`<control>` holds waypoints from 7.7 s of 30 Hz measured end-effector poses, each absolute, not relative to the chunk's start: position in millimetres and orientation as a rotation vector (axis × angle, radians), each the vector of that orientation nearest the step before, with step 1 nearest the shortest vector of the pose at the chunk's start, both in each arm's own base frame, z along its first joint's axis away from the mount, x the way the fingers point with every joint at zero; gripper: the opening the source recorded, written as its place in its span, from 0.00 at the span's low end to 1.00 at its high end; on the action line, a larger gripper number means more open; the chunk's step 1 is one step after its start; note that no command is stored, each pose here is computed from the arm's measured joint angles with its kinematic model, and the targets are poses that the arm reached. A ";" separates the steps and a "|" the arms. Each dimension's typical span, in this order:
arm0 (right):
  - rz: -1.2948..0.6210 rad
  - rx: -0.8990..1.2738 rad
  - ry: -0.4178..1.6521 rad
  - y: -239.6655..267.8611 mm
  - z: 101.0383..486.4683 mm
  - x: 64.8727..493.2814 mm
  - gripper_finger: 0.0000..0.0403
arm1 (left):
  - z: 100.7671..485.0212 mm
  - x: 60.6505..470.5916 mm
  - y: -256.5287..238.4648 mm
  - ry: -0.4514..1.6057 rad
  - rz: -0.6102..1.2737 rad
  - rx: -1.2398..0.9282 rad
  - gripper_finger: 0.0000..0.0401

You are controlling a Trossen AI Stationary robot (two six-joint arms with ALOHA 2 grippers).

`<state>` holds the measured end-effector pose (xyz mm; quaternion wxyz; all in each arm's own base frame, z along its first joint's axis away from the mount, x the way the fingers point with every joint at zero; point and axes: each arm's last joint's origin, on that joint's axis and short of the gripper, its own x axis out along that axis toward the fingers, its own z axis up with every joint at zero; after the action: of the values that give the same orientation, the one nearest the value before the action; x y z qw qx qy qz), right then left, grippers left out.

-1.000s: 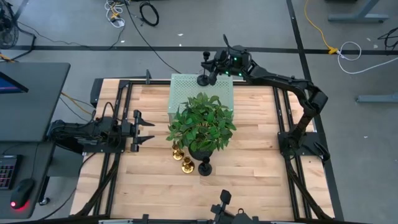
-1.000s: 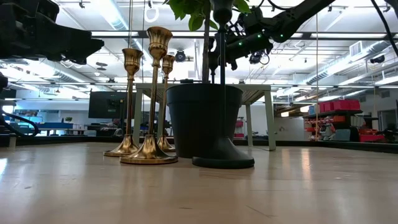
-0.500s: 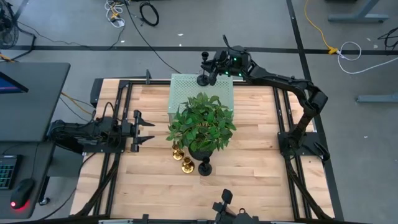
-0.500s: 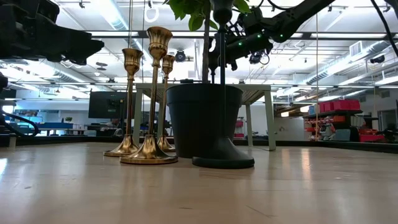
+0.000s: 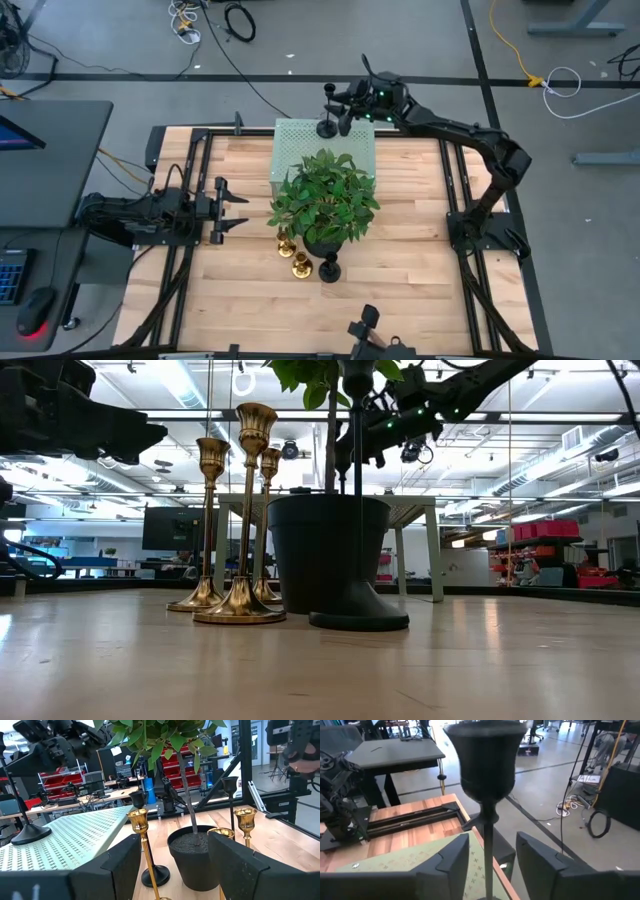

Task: Pick & Place candle stick holders
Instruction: Put the bottom black candle holder on the shelf

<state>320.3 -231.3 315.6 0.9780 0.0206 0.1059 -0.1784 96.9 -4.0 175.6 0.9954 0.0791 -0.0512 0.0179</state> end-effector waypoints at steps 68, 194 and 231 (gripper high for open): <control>0.139 0.204 0.221 126.8 174.5 264.6 0.51 | 177.7 96.7 -4.6 -0.127 0.001 -0.072 0.58; 0.160 0.046 0.070 233.5 387.5 334.7 0.01 | 348.4 268.0 -184.4 -0.059 -0.300 0.067 0.58; 0.110 -0.004 0.116 231.5 381.9 334.8 0.00 | 318.6 310.2 -181.3 -0.035 -0.365 -0.057 0.58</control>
<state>334.8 231.5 381.9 0.9968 -0.0021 0.0580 0.0551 310.2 -181.3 318.6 0.9829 -0.0281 -0.0173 -0.1813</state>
